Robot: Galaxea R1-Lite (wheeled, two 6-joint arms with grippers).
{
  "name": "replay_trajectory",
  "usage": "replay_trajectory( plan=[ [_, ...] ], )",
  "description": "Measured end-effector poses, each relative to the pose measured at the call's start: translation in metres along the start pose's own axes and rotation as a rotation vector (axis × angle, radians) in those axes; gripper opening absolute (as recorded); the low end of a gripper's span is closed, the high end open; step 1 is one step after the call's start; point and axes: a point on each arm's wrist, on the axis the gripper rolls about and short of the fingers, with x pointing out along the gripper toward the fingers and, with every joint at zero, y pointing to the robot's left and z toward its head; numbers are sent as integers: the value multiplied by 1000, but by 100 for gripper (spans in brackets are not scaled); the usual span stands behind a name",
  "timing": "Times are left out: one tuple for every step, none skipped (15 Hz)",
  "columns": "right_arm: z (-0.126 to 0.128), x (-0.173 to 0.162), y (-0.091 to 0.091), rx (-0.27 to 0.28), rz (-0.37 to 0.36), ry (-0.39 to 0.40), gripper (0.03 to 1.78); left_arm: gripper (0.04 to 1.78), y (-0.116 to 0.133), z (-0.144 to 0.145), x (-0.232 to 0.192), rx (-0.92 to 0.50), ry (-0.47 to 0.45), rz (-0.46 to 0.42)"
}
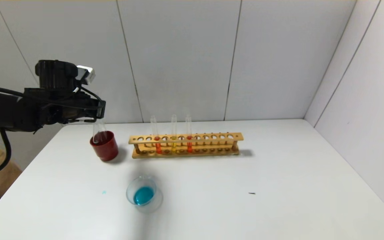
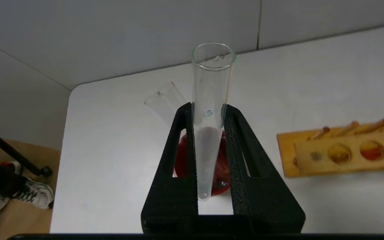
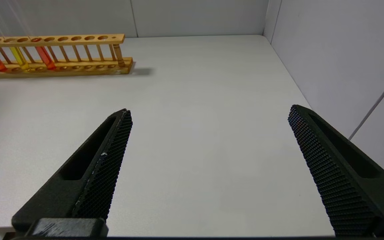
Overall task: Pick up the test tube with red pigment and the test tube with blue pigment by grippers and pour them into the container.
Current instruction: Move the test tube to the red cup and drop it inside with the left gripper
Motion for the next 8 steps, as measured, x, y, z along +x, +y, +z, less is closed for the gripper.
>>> replay_trajectory(
  plan=[
    [0,0,0,0,0,0,171,32,0,2,5,-28,-9,10],
    [0,0,0,0,0,0,171,32,0,5,10,-58,-17,18],
    [0,0,0,0,0,0,171,32,0,8,14,-89,-24,24],
    [0,0,0,0,0,0,171,32,0,10,17,-112,-31,26],
    [0,0,0,0,0,0,171,32,0,12,20,-135,-36,29],
    [0,0,0,0,0,0,171,32,0,13,22,-158,-43,40],
    [0,0,0,0,0,0,171,32,0,14,25,-178,-46,55],
    [0,0,0,0,0,0,171,32,1,15,26,-195,-48,62]
  ],
)
